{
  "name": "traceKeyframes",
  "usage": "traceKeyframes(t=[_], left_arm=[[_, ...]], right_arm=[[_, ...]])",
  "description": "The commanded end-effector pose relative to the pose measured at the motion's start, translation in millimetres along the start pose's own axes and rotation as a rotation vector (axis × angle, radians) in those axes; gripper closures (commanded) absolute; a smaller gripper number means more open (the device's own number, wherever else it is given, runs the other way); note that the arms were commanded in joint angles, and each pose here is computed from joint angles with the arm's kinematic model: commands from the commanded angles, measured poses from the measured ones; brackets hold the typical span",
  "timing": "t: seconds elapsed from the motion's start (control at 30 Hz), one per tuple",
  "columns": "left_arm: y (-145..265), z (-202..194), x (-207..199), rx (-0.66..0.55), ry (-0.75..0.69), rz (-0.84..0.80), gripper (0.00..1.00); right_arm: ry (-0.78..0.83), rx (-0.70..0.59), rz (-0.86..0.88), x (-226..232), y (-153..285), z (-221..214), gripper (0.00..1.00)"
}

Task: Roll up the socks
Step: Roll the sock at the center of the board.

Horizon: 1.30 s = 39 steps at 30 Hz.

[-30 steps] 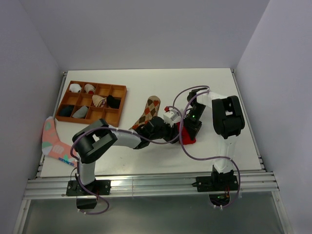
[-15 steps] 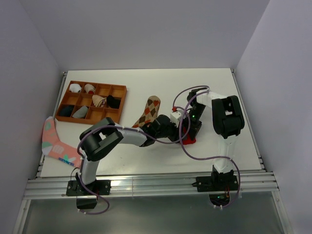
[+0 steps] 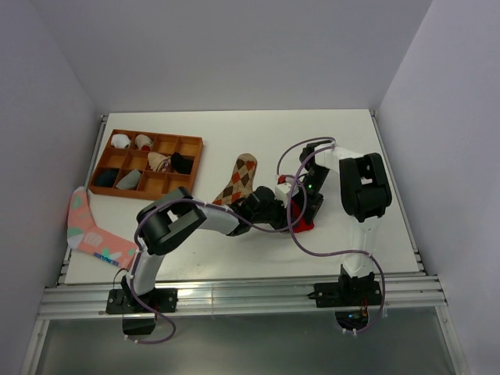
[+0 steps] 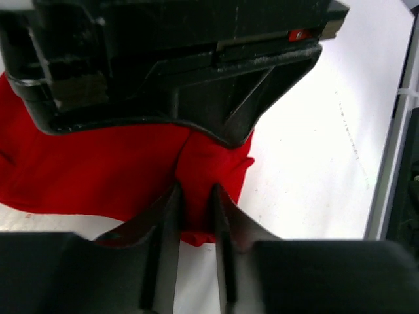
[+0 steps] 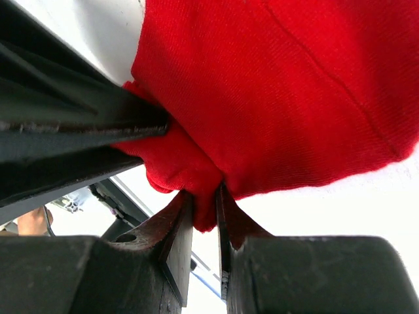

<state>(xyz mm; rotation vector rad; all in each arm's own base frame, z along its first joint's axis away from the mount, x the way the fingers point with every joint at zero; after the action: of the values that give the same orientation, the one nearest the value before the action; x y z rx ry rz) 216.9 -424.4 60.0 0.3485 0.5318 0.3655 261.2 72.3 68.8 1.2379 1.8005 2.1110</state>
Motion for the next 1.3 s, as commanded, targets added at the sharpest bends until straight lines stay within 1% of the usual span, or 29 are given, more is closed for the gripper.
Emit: traceKeyframes(t=[0.0,0.03,0.07,0.13,0.17,0.2,0.23,0.27,0.3,0.4,0.43,0.6,0.67,0.73,0.83,0.93,1.07,1.27], left_arm=[[-8.2,-7.8,-1.5,0.034,0.038,-0.017,0.77],[-9.3,-12.3,0.0,0.051,0.055,-0.01,0.82],[-9.9,-13.7,-1.2,0.063,0.067,-0.02,0.92],[-9.6,-20.7,-1.7,0.101,0.124,-0.014,1.0],[-10.1,-20.2,-2.9,0.107,0.139,-0.016,1.0],[-9.1,-24.4,-2.7,0.13,0.185,0.0,1.0],[-8.7,-27.7,-2.6,0.15,0.215,0.01,1.0],[-9.8,-27.3,-4.1,0.164,0.24,0.01,0.99],[-8.9,-35.5,-1.5,0.207,0.292,0.046,1.0],[-10.9,-40.7,-0.2,0.255,0.377,0.086,1.0],[-9.1,-51.1,2.9,0.309,0.408,0.12,1.0],[-8.5,-51.2,2.1,0.355,0.49,0.178,1.0],[-7.7,-54.0,2.3,0.391,0.511,0.199,1.0],[-8.9,-54.5,4.7,0.4,0.524,0.231,1.0],[-7.0,-63.3,7.8,0.449,0.544,0.269,0.99],[-6.4,-65.5,8.8,0.465,0.556,0.281,1.0],[-2.9,-68.2,10.3,0.483,0.585,0.277,1.0],[9.1,-71.6,26.9,0.535,0.656,0.246,1.0]], right_arm=[[0.056,0.011,-0.117,-29.0,-17.0,7.7,0.92],[0.053,0.008,-0.121,-29.4,-17.1,7.2,0.92],[0.05,0.0,-0.132,-30.3,-17.0,8.1,0.91],[0.049,-0.011,-0.142,-28.9,-16.2,7.3,0.87],[0.051,-0.023,-0.15,-29.7,-16.6,8.3,0.85],[0.052,-0.033,-0.159,-28.1,-15.5,7.4,0.82],[0.047,-0.043,-0.17,-28.0,-14.6,8.0,0.76],[0.05,-0.062,-0.184,-29.1,-14.1,10.0,0.73],[0.051,-0.078,-0.194,-26.9,-11.6,9.9,0.66],[0.046,-0.142,-0.212,-23.7,-5.7,15.6,0.58],[0.03,-0.161,-0.216,-22.8,-4.1,17.0,0.54],[0.002,-0.303,-0.252,-21.6,13.0,26.9,0.48],[-0.007,-0.349,-0.257,-20.0,21.0,27.6,0.46],[-0.011,-0.387,-0.25,-19.3,27.2,26.5,0.44],[-0.009,-0.43,-0.244,-15.3,35.6,23.9,0.44],[-0.009,-0.464,-0.241,-11.4,42.3,16.5,0.43],[-0.011,-0.541,-0.243,-8.9,56.8,4.0,0.42],[0.062,-0.619,-0.257,-6.1,65.9,-23.8,0.42]])
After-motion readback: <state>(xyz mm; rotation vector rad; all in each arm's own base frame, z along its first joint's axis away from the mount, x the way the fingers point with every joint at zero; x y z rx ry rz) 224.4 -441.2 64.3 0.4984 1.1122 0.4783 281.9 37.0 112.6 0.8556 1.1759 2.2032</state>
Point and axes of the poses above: each gripper's point midway between its finger pads, its own y axis back along the fingers, its own x axis along the line the jaws close on, z = x × y, the point moved 6 cm from there along y, back along the fingers, and after that the axes turned 1 degree about -y, right-handed, at the moved point
